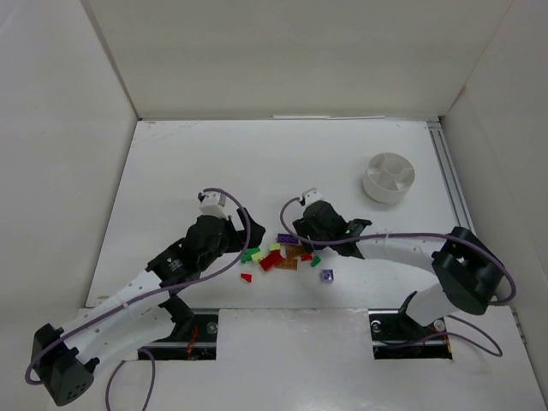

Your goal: Sort the legos into containers by color

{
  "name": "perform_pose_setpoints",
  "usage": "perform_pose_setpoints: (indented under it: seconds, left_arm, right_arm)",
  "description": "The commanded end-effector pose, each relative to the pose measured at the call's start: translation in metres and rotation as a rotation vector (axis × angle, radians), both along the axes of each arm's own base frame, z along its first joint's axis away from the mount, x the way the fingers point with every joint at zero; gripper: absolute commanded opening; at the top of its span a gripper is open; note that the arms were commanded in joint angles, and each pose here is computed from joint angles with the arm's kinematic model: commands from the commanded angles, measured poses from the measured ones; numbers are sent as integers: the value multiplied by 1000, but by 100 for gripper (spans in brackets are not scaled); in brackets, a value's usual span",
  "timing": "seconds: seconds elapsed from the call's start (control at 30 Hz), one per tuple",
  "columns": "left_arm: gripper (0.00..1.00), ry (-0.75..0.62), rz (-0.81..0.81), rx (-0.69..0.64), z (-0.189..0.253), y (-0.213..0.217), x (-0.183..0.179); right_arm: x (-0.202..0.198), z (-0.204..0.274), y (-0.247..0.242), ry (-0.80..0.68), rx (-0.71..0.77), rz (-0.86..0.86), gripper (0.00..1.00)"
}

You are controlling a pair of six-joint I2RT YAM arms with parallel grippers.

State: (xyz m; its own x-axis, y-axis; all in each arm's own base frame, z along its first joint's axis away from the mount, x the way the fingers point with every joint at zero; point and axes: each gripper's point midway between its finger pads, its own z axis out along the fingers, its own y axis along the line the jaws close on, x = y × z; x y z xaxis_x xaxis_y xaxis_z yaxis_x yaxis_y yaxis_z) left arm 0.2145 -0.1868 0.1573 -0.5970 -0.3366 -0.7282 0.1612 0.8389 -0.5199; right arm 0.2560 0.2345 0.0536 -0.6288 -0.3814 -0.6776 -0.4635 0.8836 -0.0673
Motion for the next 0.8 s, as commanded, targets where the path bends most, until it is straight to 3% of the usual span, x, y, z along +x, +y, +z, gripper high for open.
perform_pose_setpoints:
  seconds: [0.0,0.1,0.27,0.37,0.53,0.77]
  left_arm:
    - [100,-25,-42,-17,2,-8,-1]
    - [100,-18,-42,-11,-2,-7,-1]
    - [100,-15,-51,-14,-4,-9,-3]
    - [100,-21,-51,-20,-2,-10,-2]
    - [100,-15,-51,-14,-5,-10,-2]
    - [100,4,-51,-24,1,-12,-3]
  right_arm:
    - [27,20,21,-84,40,-36,76]
    - [36,18,20,-100,11,-63,76]
    - [41,6,27,-78,-8,-69,63]
    - [44,5,35,-73,6,-58,53]
    - [45,3,48,-59,22,-3,27]
    - [60,40,37,-116,101,-56,20]
